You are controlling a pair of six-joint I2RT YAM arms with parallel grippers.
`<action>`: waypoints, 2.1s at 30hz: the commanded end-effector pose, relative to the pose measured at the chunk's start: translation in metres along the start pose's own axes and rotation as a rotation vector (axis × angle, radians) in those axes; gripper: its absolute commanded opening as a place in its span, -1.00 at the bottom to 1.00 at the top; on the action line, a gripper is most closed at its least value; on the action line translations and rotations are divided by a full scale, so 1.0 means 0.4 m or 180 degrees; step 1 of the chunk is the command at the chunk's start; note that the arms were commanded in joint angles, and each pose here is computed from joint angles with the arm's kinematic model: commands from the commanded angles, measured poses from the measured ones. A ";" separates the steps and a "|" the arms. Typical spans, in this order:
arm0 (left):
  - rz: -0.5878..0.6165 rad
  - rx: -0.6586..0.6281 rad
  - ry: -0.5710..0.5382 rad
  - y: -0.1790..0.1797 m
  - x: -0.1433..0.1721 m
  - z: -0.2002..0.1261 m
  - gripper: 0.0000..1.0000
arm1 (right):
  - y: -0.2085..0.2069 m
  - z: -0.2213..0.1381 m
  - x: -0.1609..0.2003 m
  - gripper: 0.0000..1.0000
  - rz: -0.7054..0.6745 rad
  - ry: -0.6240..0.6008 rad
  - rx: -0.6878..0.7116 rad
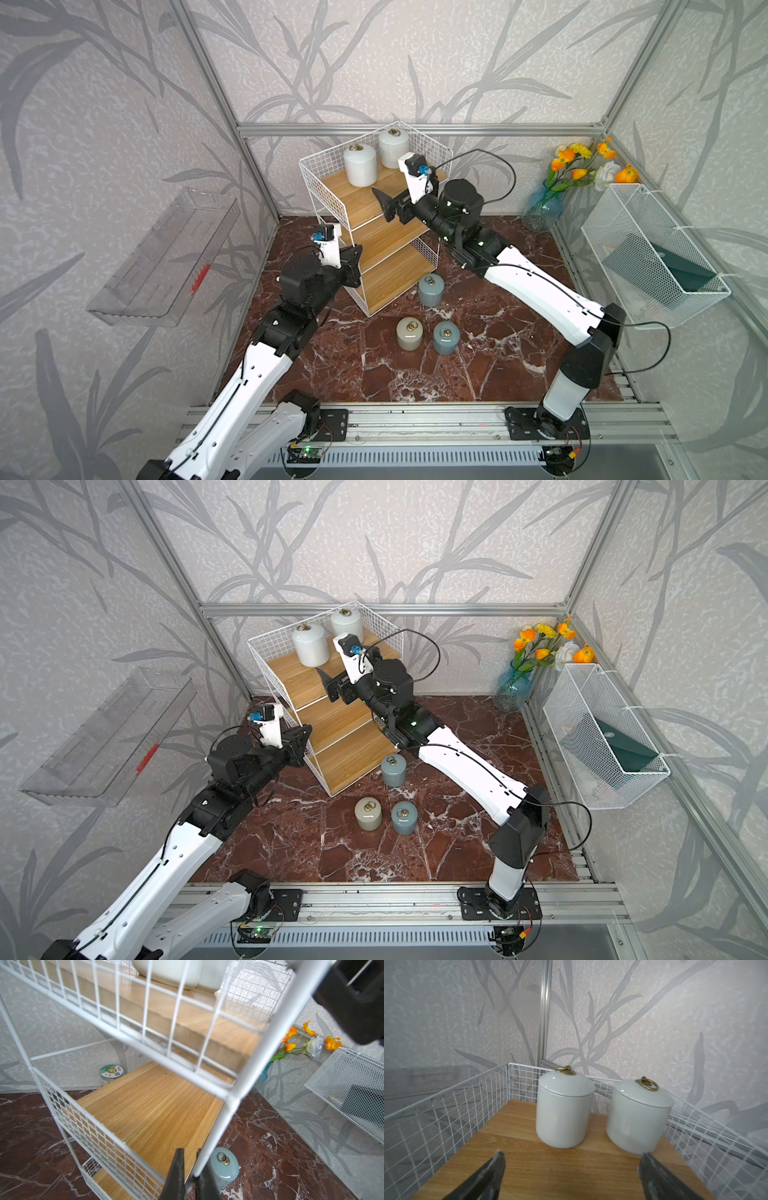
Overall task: Remove the tea canisters from the shelf
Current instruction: Move the shelf to the center of the board, then pick up the tea canister from the shelf.
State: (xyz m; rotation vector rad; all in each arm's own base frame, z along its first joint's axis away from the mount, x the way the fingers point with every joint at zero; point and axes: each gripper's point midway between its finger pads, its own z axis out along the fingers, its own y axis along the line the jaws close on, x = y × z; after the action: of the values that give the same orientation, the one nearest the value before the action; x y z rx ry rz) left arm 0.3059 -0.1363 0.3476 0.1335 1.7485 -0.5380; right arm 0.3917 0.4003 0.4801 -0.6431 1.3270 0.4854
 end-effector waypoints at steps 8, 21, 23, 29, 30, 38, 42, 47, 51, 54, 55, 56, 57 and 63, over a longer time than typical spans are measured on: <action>-0.0634 0.0391 -0.0084 -0.073 -0.009 -0.041 -0.11 | 0.019 0.096 -0.025 0.98 -0.0263 -0.0014 0.0045; -0.0609 0.0279 -0.0080 -0.054 0.018 -0.058 -0.03 | 0.043 0.202 0.015 0.98 -0.0236 0.0125 -0.0047; -0.0609 0.0265 -0.0074 -0.051 0.020 -0.057 -0.04 | 0.043 0.208 0.025 0.98 -0.0234 0.0135 -0.0049; -0.0623 0.0283 -0.0040 -0.054 0.027 -0.058 -0.05 | 0.073 0.221 0.048 0.98 -0.0102 0.0150 -0.0225; -0.0628 0.0281 -0.0031 -0.053 0.031 -0.058 -0.05 | 0.073 0.224 0.051 0.98 -0.0077 0.0147 -0.0229; -0.0653 0.0260 -0.0010 -0.048 0.042 -0.060 -0.09 | 0.058 0.240 0.066 0.95 0.0151 0.0124 -0.0278; -0.0651 0.0241 -0.0002 -0.045 0.046 -0.057 -0.10 | 0.054 0.244 0.083 0.73 0.0115 0.0175 -0.0251; -0.0666 0.0240 0.0020 -0.045 0.052 -0.053 -0.11 | 0.053 0.242 0.070 0.62 0.0155 0.0132 -0.0251; -0.0678 0.0230 0.0027 -0.043 0.055 -0.051 -0.12 | 0.054 0.238 0.058 0.51 0.0164 0.0098 -0.0270; -0.0680 0.0210 0.0036 -0.039 0.059 -0.050 -0.13 | 0.055 0.231 0.038 0.44 0.0203 0.0048 -0.0303; -0.0684 0.0209 0.0044 -0.039 0.061 -0.050 -0.13 | 0.055 0.226 0.027 0.41 0.0216 0.0030 -0.0310; -0.0686 0.0205 0.0052 -0.038 0.064 -0.048 -0.13 | 0.053 0.222 0.020 0.40 0.0229 0.0017 -0.0309; -0.0688 0.0201 0.0055 -0.037 0.065 -0.048 -0.13 | 0.052 0.217 0.011 0.40 0.0237 0.0011 -0.0308; -0.0705 0.0194 0.0075 -0.035 0.074 -0.043 -0.14 | 0.037 0.188 -0.016 0.37 0.0217 0.0065 -0.0291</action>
State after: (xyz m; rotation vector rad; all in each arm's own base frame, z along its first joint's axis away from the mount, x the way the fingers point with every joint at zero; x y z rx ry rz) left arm 0.2775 -0.1469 0.3315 -0.0040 1.7705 -0.7567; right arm 0.4468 0.4750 0.4758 -0.6732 1.3505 0.5944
